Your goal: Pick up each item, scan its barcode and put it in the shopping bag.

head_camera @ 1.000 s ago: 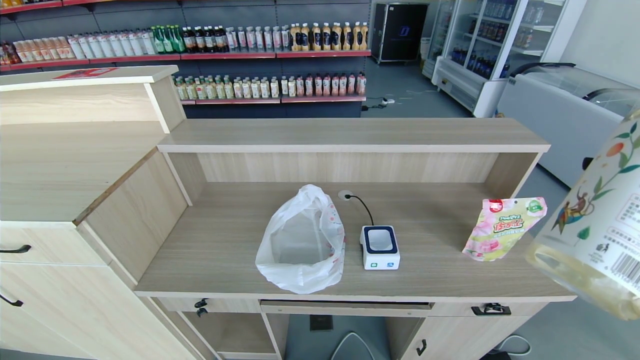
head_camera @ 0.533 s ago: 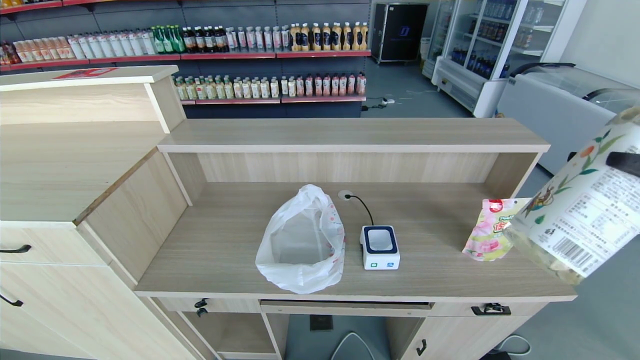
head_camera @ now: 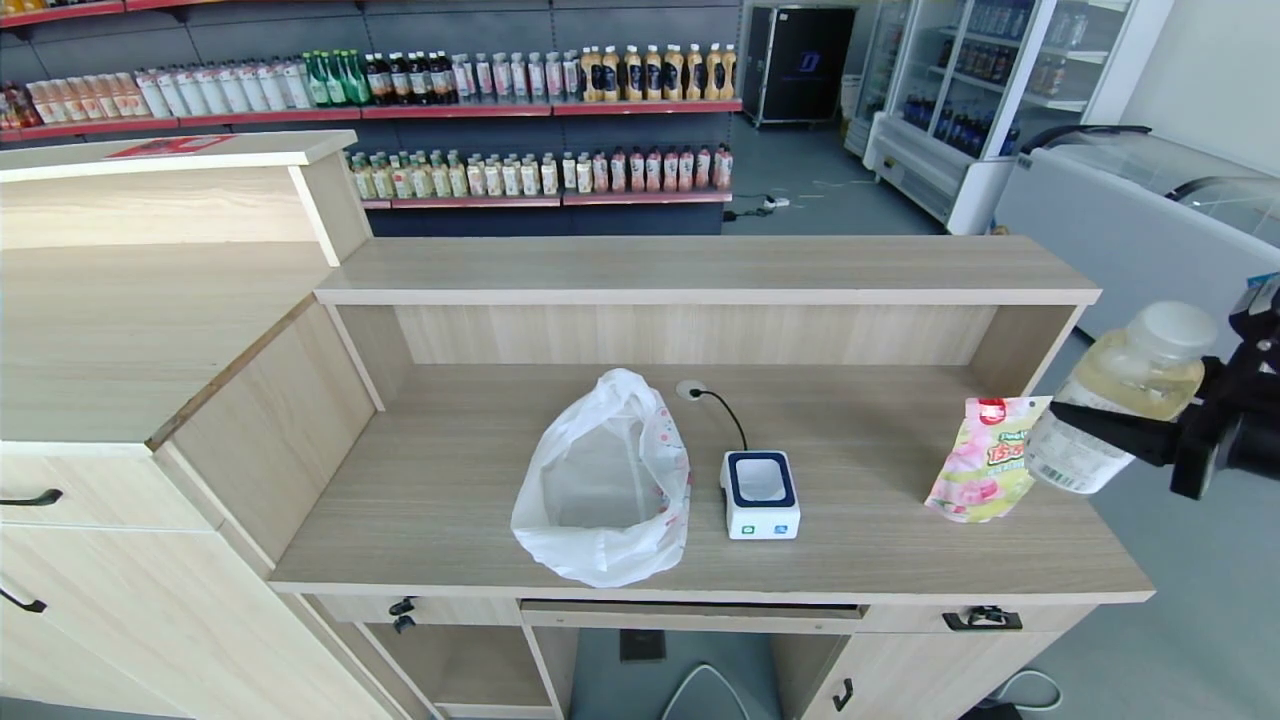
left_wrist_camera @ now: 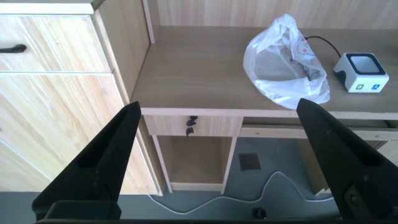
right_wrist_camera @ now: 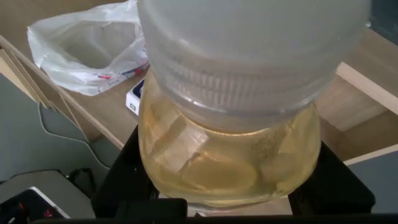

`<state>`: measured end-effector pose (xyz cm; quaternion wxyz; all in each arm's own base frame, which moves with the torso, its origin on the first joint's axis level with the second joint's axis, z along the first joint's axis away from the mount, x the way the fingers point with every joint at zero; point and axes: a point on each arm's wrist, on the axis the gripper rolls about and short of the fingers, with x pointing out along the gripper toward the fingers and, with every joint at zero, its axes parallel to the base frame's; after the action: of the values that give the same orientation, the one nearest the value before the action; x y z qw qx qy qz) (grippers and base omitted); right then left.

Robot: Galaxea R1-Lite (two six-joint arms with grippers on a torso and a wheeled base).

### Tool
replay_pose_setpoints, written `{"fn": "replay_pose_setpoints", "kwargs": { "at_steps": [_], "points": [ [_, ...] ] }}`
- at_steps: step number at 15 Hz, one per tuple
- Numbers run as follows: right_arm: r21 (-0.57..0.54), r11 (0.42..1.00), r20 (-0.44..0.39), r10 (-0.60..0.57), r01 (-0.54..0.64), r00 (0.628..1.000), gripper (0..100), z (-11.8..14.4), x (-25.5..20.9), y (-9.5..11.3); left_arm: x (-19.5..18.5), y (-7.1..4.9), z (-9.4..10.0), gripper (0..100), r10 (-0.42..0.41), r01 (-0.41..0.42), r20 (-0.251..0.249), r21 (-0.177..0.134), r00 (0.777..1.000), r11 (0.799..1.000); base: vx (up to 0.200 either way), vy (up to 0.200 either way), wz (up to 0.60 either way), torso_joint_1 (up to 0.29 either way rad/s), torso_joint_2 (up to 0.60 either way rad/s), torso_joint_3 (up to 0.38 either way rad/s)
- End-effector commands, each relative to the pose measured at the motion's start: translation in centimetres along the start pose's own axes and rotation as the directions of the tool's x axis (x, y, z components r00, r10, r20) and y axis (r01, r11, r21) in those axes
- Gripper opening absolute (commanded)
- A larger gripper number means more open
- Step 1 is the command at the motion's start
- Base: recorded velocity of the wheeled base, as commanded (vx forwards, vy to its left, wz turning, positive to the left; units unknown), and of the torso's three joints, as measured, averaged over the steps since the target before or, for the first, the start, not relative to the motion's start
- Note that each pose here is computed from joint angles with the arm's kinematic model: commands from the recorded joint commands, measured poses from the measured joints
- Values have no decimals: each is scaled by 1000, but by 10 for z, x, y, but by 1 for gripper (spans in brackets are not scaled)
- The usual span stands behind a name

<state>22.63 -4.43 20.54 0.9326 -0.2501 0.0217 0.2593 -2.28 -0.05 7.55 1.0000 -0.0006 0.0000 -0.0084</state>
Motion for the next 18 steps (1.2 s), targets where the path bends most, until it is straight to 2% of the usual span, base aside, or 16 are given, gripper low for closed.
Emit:
{"fn": "replay_pose_setpoints", "kwargs": {
  "at_steps": [1,4,6,7,9,10,12,14,15,16,18],
  "points": [
    [-52,999,-88,-8,3,996,0,-37,18,-13,0,0,0,100,0,0,-2,0,1000,1000,0,0,0,0,0,0],
    [-360,933,-91,-28,-7,995,0,-55,29,-25,0,0,0,100,0,0,0,0,1000,1000,0,0,0,0,0,0],
    [-584,811,-20,-17,2,1000,0,-59,36,-38,0,0,0,100,0,0,0,0,1000,1000,0,0,0,0,0,0],
    [-642,766,21,27,-8,999,0,-60,40,-41,0,0,0,100,0,0,-2,0,1000,1000,0,0,0,0,0,0],
    [-707,707,90,128,-27,988,0,-64,45,-40,0,0,0,100,0,0,-2,0,1000,1000,0,0,0,0,0,0],
    [-780,626,129,173,-8,977,0,-63,48,-42,0,0,0,100,0,0,-2,0,1000,1000,0,0,0,0,0,0],
    [-797,604,168,241,-13,956,0,-65,56,-39,0,0,0,100,0,0,-2,0,1000,1000,0,0,600,5,0,2],
    [-849,528,202,275,28,940,0,-67,65,-45,0,0,0,100,0,0,0,0,1000,1000,0,0,600,-2,-2,2],
    [-867,496,237,321,50,917,0,-66,74,-45,0,0,0,100,0,0,0,0,1000,1000,0,0,600,7,7,2],
    [-878,473,264,361,69,895,0,-65,82,-45,0,0,0,100,0,0,-2,0,1000,1000,0,0,600,17,7,2],
    [-871,488,257,366,51,894,0,-71,91,-46,0,0,0,100,0,0,-2,0,1000,1000,0,0,300,4,-1,1]
  ]
}}
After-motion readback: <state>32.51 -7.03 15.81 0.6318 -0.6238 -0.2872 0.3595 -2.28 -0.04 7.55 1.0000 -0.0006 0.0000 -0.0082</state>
